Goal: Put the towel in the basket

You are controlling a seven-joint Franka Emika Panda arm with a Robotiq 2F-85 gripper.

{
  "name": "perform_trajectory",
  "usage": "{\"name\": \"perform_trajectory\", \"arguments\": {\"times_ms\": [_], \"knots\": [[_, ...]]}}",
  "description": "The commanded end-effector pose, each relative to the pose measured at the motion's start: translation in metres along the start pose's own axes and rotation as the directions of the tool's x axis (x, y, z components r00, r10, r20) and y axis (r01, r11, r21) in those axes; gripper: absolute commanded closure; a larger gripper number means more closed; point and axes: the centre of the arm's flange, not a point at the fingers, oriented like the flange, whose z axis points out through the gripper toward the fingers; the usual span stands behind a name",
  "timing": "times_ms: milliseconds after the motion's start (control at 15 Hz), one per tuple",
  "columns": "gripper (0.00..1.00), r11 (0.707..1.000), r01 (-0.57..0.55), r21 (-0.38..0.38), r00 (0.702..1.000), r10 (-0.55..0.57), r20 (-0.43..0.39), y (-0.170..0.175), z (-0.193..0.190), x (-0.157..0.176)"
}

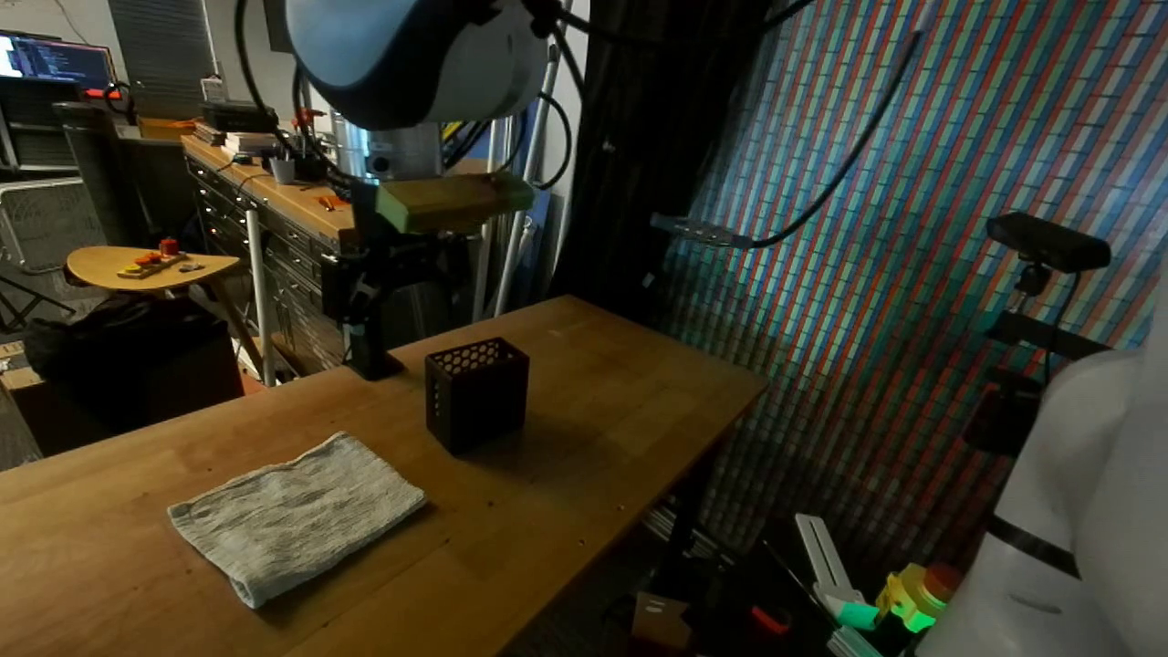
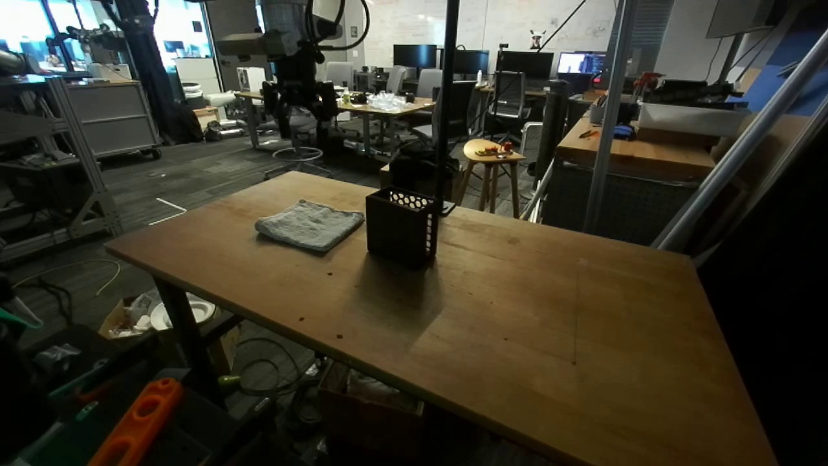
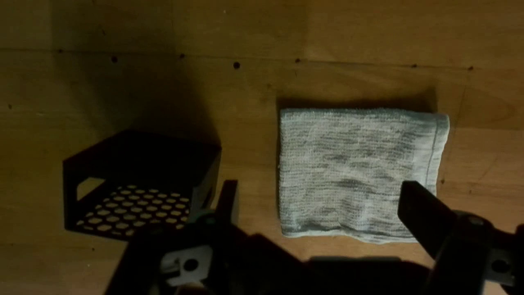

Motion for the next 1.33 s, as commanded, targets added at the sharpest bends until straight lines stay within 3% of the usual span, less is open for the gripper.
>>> {"name": "perform_trajectory", "arguments": {"times_ms": [0, 267, 533, 1267], "knots": [[0.00, 0.998, 0.011, -0.064, 0.998, -0.015, -0.062, -0.030, -0.005, 0.070], [0.00, 0.996, 0.050, -0.078, 0.994, -0.057, -0.094, -0.050, 0.017, 0.109], [0.00, 0.995, 0.088, -0.040, 0.992, -0.091, -0.092, -0.068, 0.059, 0.136], [0.00, 0.973, 0.229, 0.009, 0.971, -0.228, -0.073, -0.082, 0.158, 0.158]]}}
